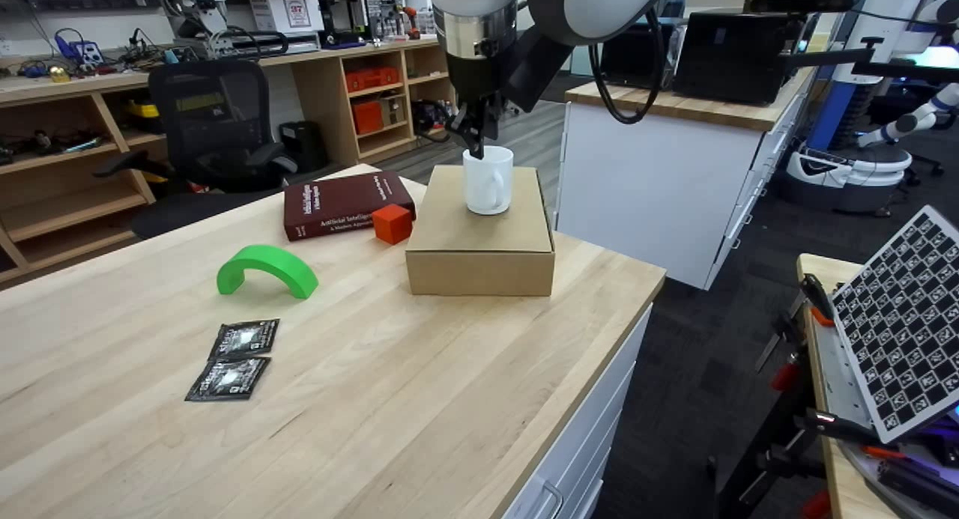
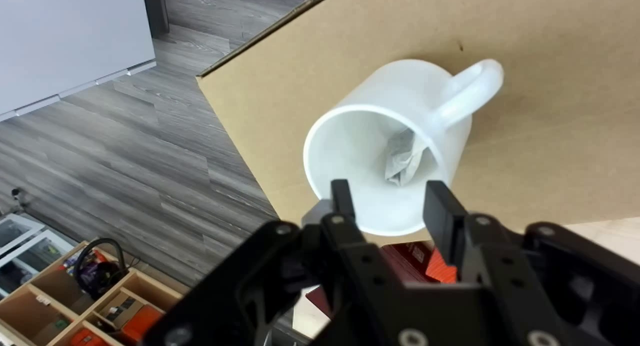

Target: Put the white object in the white mug cup

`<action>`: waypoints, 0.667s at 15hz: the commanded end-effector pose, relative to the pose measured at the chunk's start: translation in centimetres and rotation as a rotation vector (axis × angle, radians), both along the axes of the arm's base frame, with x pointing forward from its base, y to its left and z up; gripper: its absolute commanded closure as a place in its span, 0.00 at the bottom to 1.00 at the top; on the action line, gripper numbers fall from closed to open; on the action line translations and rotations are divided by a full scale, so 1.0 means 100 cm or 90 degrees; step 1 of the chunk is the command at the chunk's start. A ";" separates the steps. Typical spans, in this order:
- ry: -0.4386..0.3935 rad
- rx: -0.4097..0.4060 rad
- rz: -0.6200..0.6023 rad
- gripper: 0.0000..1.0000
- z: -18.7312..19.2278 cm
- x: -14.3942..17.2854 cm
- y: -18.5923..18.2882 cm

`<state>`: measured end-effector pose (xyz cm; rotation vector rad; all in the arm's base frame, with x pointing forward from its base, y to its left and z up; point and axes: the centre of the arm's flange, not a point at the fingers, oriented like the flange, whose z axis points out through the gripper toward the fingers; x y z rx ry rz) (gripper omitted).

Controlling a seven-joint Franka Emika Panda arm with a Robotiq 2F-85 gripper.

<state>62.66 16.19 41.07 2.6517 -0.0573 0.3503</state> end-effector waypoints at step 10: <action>-0.091 0.067 0.074 0.00 0.016 0.006 0.025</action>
